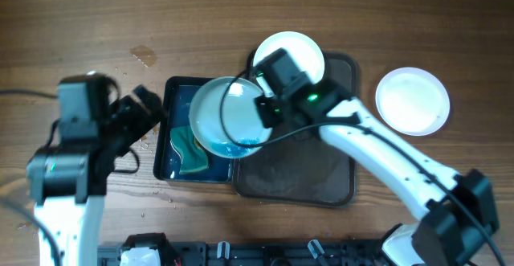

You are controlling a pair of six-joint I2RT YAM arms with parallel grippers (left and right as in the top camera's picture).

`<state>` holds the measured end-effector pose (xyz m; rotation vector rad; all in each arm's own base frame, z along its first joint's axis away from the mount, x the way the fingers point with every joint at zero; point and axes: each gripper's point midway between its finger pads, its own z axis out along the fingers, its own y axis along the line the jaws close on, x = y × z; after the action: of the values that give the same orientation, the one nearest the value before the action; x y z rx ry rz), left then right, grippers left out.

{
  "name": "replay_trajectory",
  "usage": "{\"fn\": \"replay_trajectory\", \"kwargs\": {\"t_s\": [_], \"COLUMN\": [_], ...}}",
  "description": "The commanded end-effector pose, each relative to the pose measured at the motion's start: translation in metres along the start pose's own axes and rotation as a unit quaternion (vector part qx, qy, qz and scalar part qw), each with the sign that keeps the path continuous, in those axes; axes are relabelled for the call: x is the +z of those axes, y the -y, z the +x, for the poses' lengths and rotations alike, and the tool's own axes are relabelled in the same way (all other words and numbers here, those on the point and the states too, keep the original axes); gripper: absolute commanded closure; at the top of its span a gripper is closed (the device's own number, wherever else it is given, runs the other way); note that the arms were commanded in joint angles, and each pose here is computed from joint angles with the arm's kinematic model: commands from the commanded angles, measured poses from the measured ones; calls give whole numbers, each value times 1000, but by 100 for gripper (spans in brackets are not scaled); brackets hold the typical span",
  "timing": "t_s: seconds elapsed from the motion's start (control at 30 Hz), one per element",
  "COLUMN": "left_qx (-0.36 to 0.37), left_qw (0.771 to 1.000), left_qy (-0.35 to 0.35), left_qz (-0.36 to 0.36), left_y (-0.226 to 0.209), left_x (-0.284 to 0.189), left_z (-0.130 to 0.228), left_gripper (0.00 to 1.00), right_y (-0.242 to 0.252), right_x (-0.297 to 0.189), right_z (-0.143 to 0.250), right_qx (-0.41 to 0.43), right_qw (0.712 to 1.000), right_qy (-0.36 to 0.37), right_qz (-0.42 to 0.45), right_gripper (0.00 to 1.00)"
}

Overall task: Clean dirty plates on tray and stack at the side
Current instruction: 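Flip the plate upside down over the water tray with the right gripper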

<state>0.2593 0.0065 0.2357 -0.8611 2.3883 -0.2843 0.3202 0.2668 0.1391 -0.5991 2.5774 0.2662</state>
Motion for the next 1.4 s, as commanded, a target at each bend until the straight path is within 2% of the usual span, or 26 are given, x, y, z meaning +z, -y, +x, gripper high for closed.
{"fn": "replay_trajectory", "kwargs": {"t_s": [0.0, 0.03, 0.13, 0.23, 0.5, 0.67, 0.8, 1.17, 1.37], "left_qx": [-19, -22, -22, -23, -23, -23, -23, -23, -23], "left_qw": [999, 999, 999, 999, 999, 999, 999, 999, 999], "left_qy": [37, 40, 34, 30, 26, 26, 26, 26, 26], "left_qz": [1, 0, -4, -6, -10, -10, -10, -10, -10], "left_y": [-11, -14, -15, -15, -16, -16, -16, -16, -16], "left_x": [-20, -25, -23, -21, -18, -18, -18, -18, -18], "left_z": [-12, -10, -8, -8, -8, -8, -8, -8, -8], "left_gripper": [0, 0, 0, 0, 0, 0, 0, 0, 0], "right_y": [-5, -11, -18, -30, -73, -85, -84, -91, -93], "right_x": [-10, -27, -54, -77, -120, -133, -134, -136, -139], "right_z": [-40, -59, -68, -70, -70, -67, -67, -74, -77], "right_qx": [-17, -28, -37, -55, -128, -152, -152, -221, -217], "right_qw": [991, 972, 940, 913, 864, 849, 847, 834, 833], "right_qy": [98, 168, 231, 270, 325, 332, 331, 312, 318], "right_qz": [93, 163, 248, 300, 363, 383, 386, 398, 396], "right_gripper": [96, 96, 96, 96, 96, 96, 96, 95, 96]}}
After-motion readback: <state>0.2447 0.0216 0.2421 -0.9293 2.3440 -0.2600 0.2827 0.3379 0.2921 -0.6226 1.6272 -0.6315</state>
